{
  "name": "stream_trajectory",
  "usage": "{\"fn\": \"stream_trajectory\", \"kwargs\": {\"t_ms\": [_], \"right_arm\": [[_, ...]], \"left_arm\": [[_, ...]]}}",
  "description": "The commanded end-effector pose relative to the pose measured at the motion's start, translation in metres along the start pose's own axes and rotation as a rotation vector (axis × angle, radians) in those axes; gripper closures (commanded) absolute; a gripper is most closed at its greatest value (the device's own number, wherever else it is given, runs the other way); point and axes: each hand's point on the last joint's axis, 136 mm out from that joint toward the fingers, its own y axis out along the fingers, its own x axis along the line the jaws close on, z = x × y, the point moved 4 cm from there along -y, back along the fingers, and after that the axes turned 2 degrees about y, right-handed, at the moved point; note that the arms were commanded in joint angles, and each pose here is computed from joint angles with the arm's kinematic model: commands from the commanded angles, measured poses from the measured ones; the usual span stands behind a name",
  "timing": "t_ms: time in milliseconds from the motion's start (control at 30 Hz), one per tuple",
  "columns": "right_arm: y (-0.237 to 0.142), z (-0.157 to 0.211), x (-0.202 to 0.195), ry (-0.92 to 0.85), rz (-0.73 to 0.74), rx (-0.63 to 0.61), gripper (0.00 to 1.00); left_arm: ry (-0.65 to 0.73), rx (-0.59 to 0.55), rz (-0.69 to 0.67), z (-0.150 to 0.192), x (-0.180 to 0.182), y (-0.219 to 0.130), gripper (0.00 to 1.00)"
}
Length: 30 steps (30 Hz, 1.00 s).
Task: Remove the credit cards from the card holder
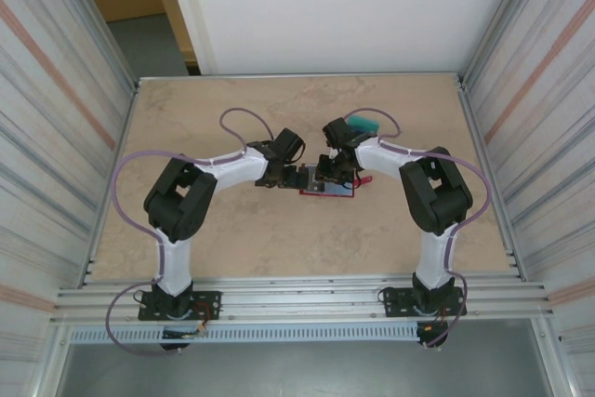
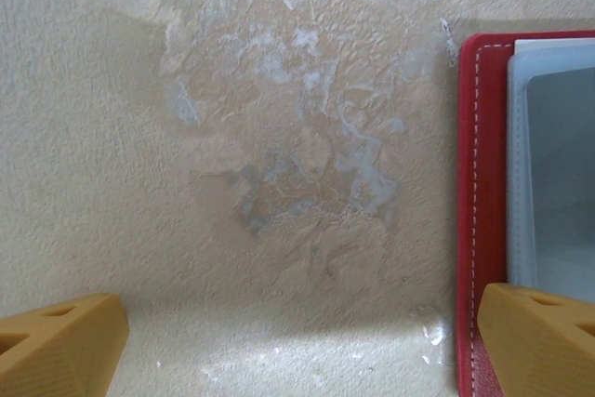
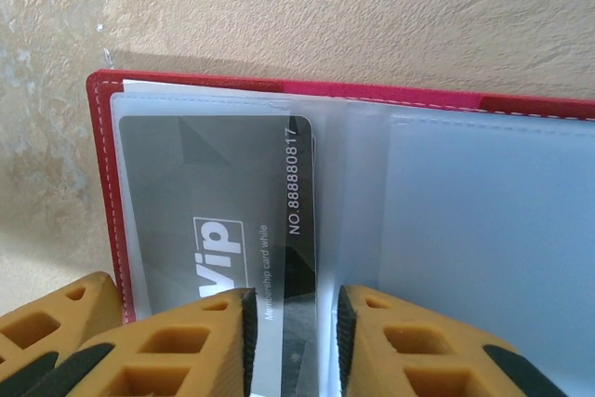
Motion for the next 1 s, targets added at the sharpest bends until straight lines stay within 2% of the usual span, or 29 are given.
{"fn": "stream_trajectory", "kwargs": {"t_ms": [0, 300, 967], "right_arm": [[-0.007, -0.002, 0.004, 0.004, -0.008, -0.011, 0.72], [-0.027, -0.008, 0.015, -0.013, -0.019, -0.077, 0.77], [0.014, -0.009, 0.001, 0.007, 0.026, 0.006, 0.68]], "left_arm": [[0.029, 0.091, -0.042, 0.022, 0.007, 0.019, 0.03], [0.006, 0.106, -0.023, 0.027, 0.005, 0.021, 0.07], [0.005, 0.112, -0.032, 0.029, 0.007, 0.023, 0.07]]}}
